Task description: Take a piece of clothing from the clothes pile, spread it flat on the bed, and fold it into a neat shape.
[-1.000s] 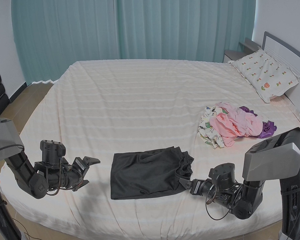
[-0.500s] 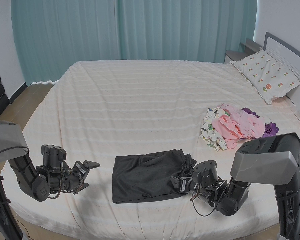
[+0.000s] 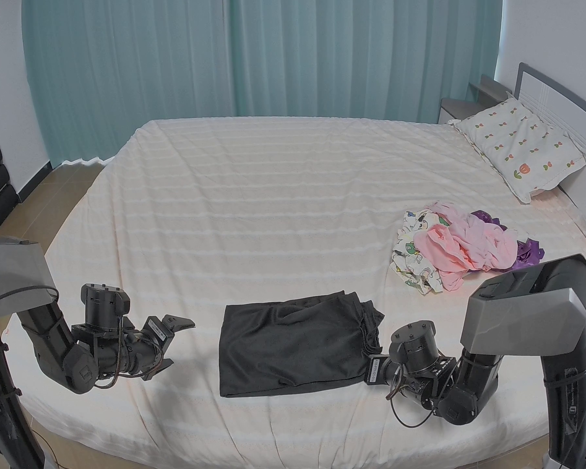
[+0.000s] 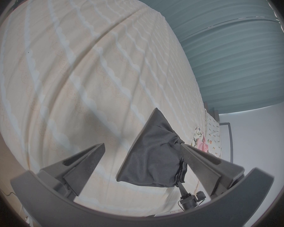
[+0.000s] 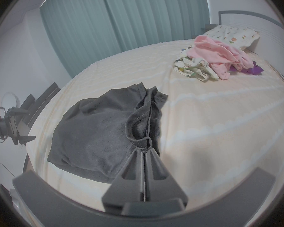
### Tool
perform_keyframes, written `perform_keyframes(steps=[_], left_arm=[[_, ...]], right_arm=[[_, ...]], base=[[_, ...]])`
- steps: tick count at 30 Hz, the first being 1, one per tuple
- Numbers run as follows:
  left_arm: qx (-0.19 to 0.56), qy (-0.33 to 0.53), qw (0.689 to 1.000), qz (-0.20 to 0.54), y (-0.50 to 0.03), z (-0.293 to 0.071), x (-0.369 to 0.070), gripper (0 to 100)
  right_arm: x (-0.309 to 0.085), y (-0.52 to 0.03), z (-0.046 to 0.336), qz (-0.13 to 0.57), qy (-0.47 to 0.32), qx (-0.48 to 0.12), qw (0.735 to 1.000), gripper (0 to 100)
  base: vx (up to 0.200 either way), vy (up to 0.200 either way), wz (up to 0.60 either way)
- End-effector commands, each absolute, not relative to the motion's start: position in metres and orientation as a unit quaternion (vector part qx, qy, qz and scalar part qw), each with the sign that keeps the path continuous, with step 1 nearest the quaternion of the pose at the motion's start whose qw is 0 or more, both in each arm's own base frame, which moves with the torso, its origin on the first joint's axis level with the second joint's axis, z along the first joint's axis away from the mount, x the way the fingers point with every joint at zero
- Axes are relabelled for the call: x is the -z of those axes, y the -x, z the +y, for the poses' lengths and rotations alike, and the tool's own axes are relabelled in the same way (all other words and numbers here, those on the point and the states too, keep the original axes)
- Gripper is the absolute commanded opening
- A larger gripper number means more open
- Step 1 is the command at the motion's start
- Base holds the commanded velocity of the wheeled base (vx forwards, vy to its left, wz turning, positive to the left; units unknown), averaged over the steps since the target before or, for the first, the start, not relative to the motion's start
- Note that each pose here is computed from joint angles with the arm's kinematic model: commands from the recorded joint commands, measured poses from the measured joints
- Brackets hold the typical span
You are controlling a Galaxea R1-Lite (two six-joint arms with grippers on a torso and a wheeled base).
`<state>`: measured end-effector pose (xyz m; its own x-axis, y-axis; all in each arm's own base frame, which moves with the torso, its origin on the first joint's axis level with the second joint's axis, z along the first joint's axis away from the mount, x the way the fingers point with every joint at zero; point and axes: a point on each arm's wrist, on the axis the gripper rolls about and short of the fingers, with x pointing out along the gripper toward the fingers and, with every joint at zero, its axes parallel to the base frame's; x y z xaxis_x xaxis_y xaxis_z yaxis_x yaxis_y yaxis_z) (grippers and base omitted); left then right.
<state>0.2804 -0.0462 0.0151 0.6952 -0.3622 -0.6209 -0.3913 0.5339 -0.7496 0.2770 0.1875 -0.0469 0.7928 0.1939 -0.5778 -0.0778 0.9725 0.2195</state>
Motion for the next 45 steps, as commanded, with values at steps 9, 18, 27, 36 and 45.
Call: perform_keyframes(steps=[9, 18, 27, 36, 45], left_arm=[[-0.010, 0.482, 0.784, 0.391, -0.280, -0.046, -0.014, 100], [-0.010, 0.482, 0.785, 0.390, -0.281, -0.046, -0.014, 100], [-0.010, 0.481, 0.785, 0.390, -0.281, -0.047, -0.014, 100], [-0.012, 0.476, 0.786, 0.394, -0.281, -0.047, -0.012, 100], [-0.010, 0.470, 0.789, 0.396, -0.280, -0.048, -0.010, 100]], right_arm=[[0.044, -0.273, 0.165, 0.338, -0.101, -0.052, 0.934, 0], [0.049, -0.269, 0.166, 0.364, -0.087, -0.054, 0.926, 100], [0.019, -0.295, 0.163, 0.294, -0.154, -0.078, 0.940, 100], [0.015, -0.366, 0.171, 0.281, -0.202, -0.071, 0.936, 100], [0.021, -0.389, 0.190, 0.336, -0.223, -0.101, 0.909, 100]], base=[[0.000, 0.000, 0.00], [0.000, 0.000, 0.00], [0.000, 0.000, 0.00], [0.000, 0.000, 0.00], [0.000, 0.000, 0.00]])
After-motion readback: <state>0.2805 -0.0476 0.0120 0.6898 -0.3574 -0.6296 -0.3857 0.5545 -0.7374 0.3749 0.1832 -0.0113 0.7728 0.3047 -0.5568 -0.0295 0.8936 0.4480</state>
